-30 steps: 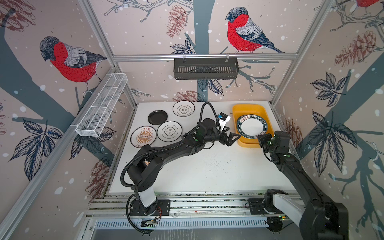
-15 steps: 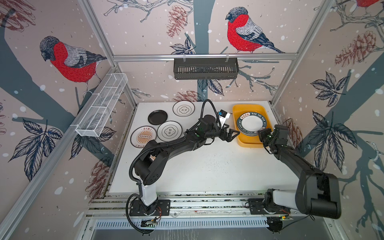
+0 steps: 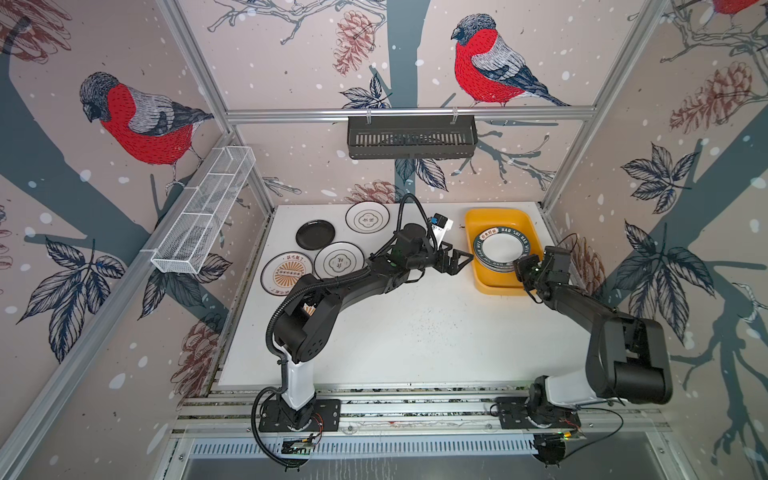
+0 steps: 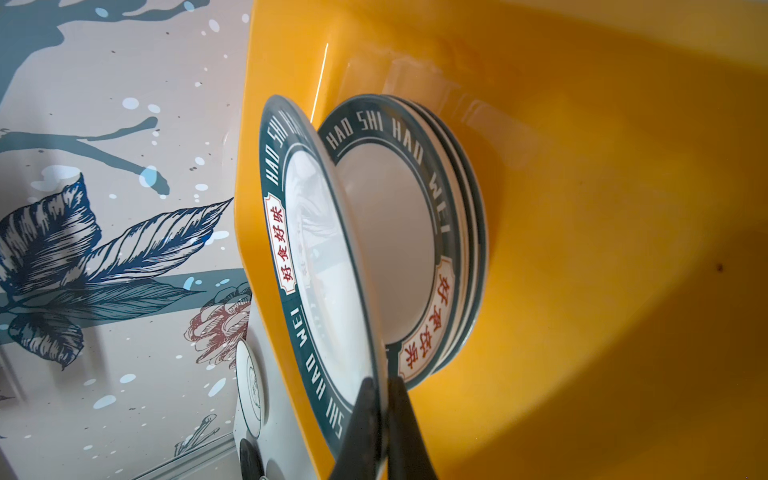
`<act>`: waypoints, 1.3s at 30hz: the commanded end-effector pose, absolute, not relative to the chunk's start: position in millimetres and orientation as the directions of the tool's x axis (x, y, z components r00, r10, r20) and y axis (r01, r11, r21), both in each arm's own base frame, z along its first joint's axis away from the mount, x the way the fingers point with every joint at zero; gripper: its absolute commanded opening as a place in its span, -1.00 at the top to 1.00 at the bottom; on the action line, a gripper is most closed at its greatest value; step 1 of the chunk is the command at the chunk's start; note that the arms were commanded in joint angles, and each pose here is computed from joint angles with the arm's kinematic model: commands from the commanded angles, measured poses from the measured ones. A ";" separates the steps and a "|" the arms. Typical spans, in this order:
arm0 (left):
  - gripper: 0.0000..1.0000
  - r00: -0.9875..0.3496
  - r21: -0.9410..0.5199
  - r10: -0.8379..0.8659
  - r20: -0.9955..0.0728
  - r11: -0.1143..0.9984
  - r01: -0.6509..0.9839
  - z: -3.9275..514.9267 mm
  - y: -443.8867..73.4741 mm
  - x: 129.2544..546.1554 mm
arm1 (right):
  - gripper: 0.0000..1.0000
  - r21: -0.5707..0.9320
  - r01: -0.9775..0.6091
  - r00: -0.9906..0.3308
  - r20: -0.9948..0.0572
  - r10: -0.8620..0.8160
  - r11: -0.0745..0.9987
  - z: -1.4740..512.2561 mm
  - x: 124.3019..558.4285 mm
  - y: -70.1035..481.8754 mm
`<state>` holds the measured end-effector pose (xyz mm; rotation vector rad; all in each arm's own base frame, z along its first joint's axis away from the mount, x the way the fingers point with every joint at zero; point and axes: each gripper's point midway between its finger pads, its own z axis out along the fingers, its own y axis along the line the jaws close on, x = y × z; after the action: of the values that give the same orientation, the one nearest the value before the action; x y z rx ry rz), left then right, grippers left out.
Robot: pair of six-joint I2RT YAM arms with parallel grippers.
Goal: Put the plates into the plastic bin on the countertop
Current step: 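Lower the green plate onto the stack in the bin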
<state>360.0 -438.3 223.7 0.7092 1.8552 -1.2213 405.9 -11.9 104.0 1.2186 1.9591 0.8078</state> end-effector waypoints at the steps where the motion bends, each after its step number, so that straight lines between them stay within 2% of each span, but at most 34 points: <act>1: -0.92 -0.537 -0.493 0.024 -0.843 0.361 0.791 226.2 -439.4 362.5 | 0.98 0.812 0.457 -0.310 -0.237 0.921 0.363 113.0 417.9 -13.9; 19: -0.93 -0.555 -0.516 -0.002 -0.832 0.370 0.772 222.1 -433.7 383.4 | 0.96 0.801 0.491 -0.323 -0.198 0.925 0.343 91.5 428.9 -13.9; 23: -0.93 -0.558 -0.518 -0.004 -0.830 0.380 0.767 220.2 -430.1 385.8 | 0.81 0.797 0.502 -0.319 -0.192 0.928 0.337 87.7 429.3 -15.2; 30: -0.93 -0.559 -0.519 -0.008 -0.829 0.381 0.765 221.0 -427.1 386.9 | 0.78 0.786 0.519 -0.308 -0.194 0.931 0.335 86.1 426.4 -17.6; 39: -0.93 -0.564 -0.526 -0.013 -0.826 0.381 0.761 221.5 -424.9 386.7 | 0.47 0.769 0.544 -0.306 -0.190 0.933 0.335 81.4 422.0 -19.1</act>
<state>387.6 -425.8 210.0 0.6365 1.9039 -1.2357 421.2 -16.7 78.2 1.2861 1.9789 0.8014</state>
